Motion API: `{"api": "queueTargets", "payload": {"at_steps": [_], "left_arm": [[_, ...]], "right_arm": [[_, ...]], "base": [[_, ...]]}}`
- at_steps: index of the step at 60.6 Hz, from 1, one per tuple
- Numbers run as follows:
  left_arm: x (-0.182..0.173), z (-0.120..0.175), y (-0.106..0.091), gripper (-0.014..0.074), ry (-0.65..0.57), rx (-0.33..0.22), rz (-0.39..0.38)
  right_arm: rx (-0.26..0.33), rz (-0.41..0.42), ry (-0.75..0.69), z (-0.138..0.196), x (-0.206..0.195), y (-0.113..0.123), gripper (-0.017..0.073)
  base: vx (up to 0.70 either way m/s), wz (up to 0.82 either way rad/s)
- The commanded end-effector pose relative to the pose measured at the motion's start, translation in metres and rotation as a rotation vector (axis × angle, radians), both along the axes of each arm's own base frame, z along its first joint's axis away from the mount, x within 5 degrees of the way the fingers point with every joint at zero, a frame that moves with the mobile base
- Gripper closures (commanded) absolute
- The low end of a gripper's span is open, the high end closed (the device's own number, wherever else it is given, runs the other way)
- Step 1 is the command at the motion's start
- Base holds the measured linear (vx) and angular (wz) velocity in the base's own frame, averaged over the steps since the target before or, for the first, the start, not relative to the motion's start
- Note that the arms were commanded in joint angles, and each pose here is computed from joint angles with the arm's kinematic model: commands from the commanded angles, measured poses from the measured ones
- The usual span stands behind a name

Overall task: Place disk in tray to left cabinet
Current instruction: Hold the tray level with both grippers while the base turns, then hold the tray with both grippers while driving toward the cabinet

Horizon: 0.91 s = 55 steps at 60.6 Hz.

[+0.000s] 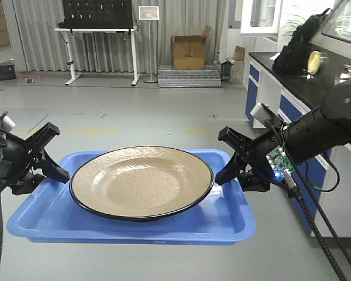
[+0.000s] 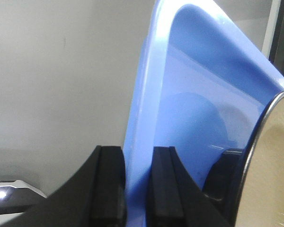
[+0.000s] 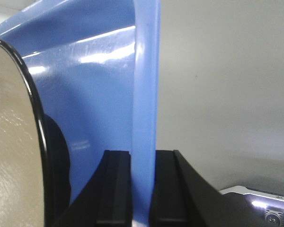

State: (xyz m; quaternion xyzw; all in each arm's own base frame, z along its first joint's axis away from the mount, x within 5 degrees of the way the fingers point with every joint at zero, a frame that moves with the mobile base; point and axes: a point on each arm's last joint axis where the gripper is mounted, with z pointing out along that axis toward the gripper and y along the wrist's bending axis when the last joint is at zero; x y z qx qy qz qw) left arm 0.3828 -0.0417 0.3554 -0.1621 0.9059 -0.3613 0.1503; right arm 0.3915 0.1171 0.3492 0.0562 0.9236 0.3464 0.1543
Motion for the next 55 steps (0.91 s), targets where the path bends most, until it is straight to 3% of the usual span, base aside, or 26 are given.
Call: {"api": "queueTargets", "payload": {"at_steps": [1, 55], "left_arm": [[-0.0202, 0.0461, -0.0284, 0.0594, -0.049, -0.256, -0.065], [-0.02, 0.0459, -0.0284, 0.0594, -0.048, -0.256, -0.065]], "right_arm": [[0.251, 0.041, -0.071, 0.0483, -0.0195, 0.0241, 0.0565], [0.252, 0.048, -0.063, 0.0481, -0.0204, 0.0243, 0.0565]], "base": [[0.44, 0.1], [0.55, 0.04]]}}
